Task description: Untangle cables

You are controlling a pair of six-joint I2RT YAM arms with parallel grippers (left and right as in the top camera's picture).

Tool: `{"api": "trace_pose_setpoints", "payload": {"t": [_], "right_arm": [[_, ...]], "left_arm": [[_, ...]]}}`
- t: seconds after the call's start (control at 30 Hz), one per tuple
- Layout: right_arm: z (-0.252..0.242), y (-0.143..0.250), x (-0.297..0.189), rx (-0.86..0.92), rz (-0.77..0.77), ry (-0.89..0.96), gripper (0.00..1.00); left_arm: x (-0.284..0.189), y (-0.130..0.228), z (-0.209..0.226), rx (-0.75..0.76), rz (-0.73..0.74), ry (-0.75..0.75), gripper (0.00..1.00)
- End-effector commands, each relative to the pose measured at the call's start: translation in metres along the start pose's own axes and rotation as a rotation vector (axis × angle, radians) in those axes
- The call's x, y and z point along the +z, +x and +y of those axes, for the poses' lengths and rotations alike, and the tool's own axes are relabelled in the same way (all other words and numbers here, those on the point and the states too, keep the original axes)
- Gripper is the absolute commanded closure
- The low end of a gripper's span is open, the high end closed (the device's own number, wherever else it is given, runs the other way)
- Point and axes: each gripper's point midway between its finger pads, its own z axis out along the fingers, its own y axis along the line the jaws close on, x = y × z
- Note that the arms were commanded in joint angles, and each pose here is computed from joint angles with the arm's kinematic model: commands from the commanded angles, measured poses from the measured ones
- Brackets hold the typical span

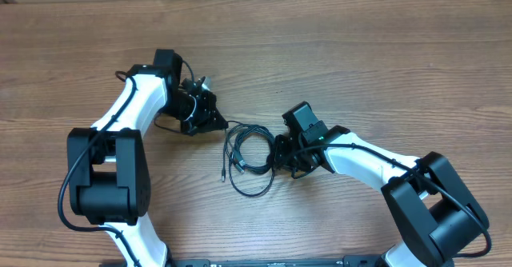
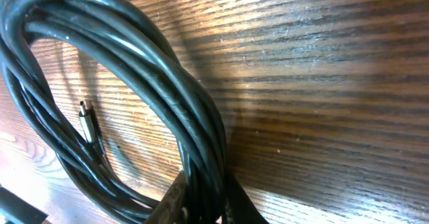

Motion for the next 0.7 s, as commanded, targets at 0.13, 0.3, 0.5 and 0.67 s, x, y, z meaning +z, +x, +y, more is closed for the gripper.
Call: {"api": "trace_pose_setpoints", "payload": {"t": [0.13, 0.3, 0.5, 0.67], "right_arm": [[-0.004, 0.001, 0.003, 0.000, 0.005, 0.008, 0.89], [-0.004, 0.001, 0.003, 0.000, 0.005, 0.008, 0.89], [-0.004, 0.001, 0.003, 0.000, 0.005, 0.008, 0.89], [-0.004, 0.002, 0.003, 0.000, 0.006, 0.008, 0.89]], "left_arm": [[-0.012, 0.000, 0.046, 0.028, -0.029, -0.331, 0.92], [-0.010, 0.002, 0.055, -0.003, -0.048, -0.451, 0.92], [0.005, 0.004, 0.040, 0.047, -0.049, -0.471, 0.90], [0.013, 0.008, 0.033, 0.063, -0.044, -0.479, 0.89]]}}
